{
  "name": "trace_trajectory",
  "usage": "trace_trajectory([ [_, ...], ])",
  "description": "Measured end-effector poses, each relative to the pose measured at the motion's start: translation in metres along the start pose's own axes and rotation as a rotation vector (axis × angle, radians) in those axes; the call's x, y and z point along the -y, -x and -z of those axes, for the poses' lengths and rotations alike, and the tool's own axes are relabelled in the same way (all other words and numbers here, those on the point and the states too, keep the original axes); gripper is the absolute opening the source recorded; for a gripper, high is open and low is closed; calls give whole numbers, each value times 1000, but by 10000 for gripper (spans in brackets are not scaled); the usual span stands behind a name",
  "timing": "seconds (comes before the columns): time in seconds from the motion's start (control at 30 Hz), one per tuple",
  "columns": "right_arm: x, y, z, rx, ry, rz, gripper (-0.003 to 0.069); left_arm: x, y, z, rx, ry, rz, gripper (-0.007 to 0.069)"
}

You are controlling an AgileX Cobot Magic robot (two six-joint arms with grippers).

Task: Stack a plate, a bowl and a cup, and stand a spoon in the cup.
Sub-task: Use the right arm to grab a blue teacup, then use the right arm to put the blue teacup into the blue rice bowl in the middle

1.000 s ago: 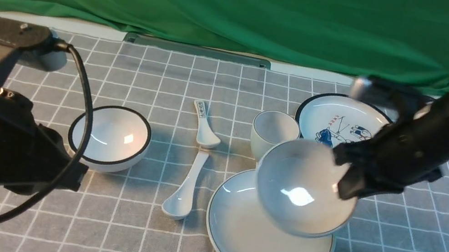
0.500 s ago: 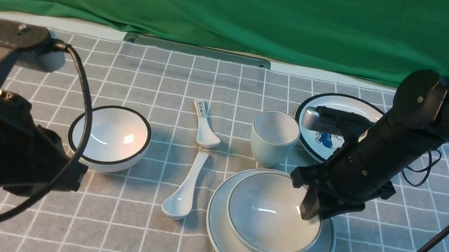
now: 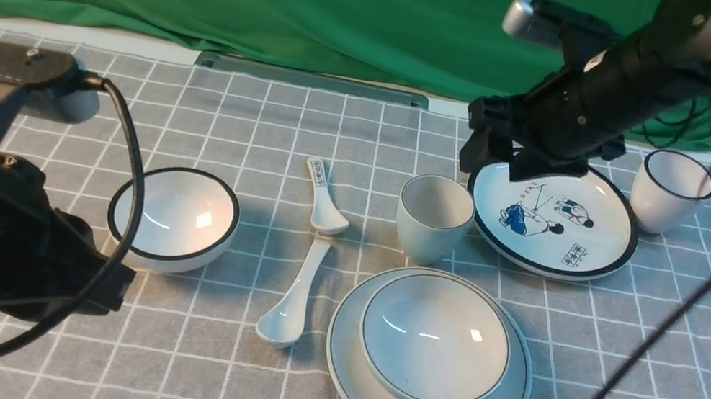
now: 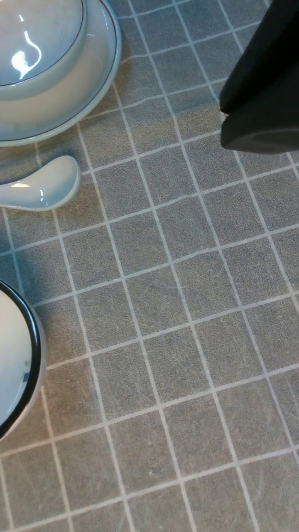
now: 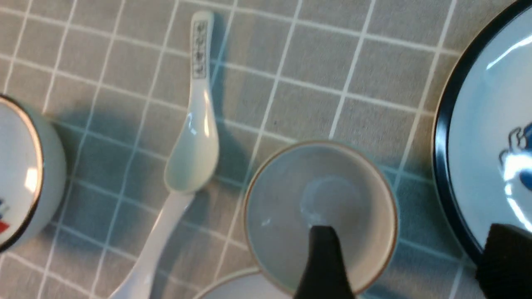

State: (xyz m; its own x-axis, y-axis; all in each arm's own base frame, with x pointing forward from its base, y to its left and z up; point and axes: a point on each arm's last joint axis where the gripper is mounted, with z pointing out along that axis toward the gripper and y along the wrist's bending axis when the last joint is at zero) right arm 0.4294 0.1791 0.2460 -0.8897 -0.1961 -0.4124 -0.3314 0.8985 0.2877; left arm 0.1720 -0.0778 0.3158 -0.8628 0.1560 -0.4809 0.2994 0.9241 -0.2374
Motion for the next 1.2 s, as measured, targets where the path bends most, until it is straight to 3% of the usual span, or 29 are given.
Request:
trace_trajectory([
  [0.2, 6, -5, -39, -94, -4, -16, 479, 0, -1, 0, -6, 0, 0, 18],
  [0.27, 4, -8, -48, -114, -2, -4, 365, 0, -1, 0, -6, 0, 9, 18],
  [0.3, 3, -9, -48, -117, -1, 3, 262, 0, -1, 0, -7, 0, 11, 18],
  [0.33, 3, -8, -48, -117, -1, 8, 244, 0, -1, 0, -7, 0, 11, 18],
  [0.4, -1, -5, -38, -108, 1, 38, 96, 0, -1, 0, -8, 0, 15, 18],
  [0.53, -11, 2, -4, -78, 0, 84, 87, 0, -1, 0, -6, 0, 20, 18],
  [0.6, -23, 1, 46, -59, -9, 134, 87, 0, 1, 0, 13, 0, 23, 18],
  [0.73, -37, -26, 83, -81, -25, 179, 87, 0, 5, 0, 57, -1, 25, 18],
  [0.93, -35, -84, 34, -236, -48, 180, 87, 0, 6, 0, 63, -1, 25, 18],
  [1.2, -31, -92, 3, -281, -56, 176, 111, 0, 6, 0, 63, 3, 24, 18],
])
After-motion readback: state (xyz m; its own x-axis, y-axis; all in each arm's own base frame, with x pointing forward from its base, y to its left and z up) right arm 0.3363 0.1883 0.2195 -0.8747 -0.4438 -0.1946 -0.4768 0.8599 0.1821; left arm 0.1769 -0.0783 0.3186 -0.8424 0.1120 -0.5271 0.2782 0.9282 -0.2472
